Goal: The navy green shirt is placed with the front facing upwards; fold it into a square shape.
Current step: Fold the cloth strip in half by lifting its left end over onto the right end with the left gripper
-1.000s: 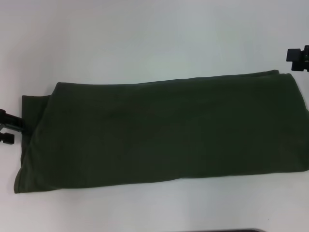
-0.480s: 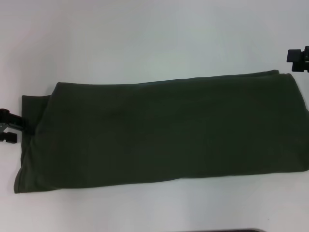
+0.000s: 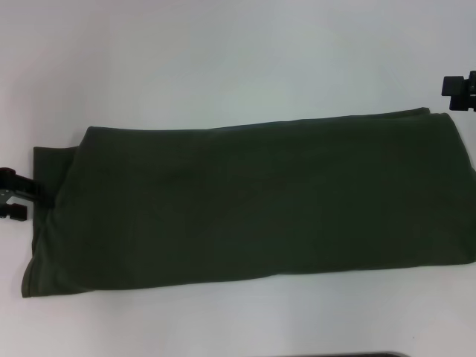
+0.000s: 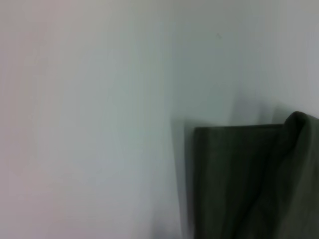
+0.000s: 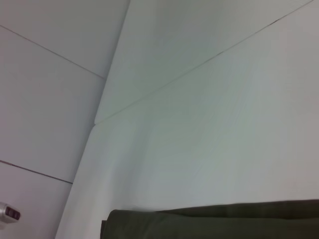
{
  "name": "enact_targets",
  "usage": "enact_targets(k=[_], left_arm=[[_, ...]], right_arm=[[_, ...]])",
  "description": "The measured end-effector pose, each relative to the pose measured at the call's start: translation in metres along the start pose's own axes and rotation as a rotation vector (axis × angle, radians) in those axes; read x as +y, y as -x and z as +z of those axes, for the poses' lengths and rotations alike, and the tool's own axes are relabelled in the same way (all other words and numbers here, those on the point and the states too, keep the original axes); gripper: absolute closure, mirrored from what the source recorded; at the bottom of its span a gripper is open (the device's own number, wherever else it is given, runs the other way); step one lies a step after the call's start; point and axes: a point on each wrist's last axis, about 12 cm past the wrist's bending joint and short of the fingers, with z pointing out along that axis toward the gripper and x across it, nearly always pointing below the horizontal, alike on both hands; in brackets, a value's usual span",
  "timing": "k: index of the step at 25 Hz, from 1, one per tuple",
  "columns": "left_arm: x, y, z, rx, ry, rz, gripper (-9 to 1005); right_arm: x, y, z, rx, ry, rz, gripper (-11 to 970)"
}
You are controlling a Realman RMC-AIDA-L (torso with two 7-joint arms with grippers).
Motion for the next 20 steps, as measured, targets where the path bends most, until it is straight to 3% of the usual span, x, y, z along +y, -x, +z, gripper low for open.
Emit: enact_targets(k=[20], left_arm=[[0.0021, -0.0007, 0.0038, 0.005, 0.016, -0.022, 395]], right_arm=[[-0.0003, -0.0008, 0.0001, -0.001, 0.001, 0.002, 302]])
